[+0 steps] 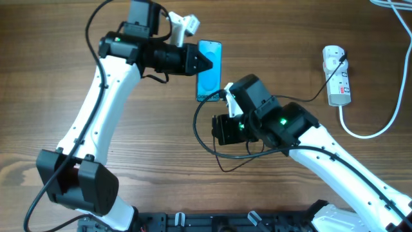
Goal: Plug charger to phone and switch on socket
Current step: 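Bring the phone and the cable plug together, port facing plug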
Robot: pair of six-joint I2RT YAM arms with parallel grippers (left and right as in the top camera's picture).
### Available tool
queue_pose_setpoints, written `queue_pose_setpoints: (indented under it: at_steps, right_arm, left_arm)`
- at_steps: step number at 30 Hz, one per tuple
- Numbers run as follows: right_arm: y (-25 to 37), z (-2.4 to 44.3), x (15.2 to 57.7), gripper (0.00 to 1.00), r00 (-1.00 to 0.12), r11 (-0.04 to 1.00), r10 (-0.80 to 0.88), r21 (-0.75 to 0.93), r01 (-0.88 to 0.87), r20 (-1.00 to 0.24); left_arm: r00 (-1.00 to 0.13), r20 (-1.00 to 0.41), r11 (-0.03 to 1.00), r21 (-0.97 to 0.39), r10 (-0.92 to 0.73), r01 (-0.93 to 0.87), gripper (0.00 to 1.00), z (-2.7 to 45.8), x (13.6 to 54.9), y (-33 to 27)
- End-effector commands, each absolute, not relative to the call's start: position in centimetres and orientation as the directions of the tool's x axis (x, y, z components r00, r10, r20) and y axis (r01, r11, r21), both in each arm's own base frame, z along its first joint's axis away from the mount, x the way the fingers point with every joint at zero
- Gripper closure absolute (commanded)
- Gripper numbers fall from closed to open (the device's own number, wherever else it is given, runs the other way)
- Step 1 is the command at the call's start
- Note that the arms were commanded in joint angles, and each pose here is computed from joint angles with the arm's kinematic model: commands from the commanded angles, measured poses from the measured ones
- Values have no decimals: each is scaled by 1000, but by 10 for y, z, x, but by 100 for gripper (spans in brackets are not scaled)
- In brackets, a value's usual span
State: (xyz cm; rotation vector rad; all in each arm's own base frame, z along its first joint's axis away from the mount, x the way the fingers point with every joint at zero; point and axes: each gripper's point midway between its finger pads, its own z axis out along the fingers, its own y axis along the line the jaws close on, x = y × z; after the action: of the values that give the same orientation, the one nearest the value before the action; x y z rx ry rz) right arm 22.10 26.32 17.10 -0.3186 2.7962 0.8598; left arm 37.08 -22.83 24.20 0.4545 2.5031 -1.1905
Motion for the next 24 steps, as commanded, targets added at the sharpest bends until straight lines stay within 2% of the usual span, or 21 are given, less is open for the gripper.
queue_pose_setpoints:
  at_steps: [1,8,13,17,24]
  right_arm:
    - [268,184,224,95,-935,805,-155,507,-306,-318]
    - [276,201,236,95,-911,783,-143,520,-343,-386]
    - [279,203,238,95,-915,779,-122,535,-328,-384]
    - [280,204,236,96,-922,773,-110,551,-314,-370]
    - [280,207,238,95,-924,767,-105,561,-311,-368]
  left_arm:
    - [-877,-458,600,-664,146,447,96,252,368,-231]
    - [-894,-426,606,-677,142,418,96,250,364,-230]
    - [-910,-386,573,-716,151,399,96,251,353,-234]
    - [-909,-383,499,-762,166,412,96,262,345,-241]
    - [-889,-415,496,-741,192,453,96,260,344,-240]
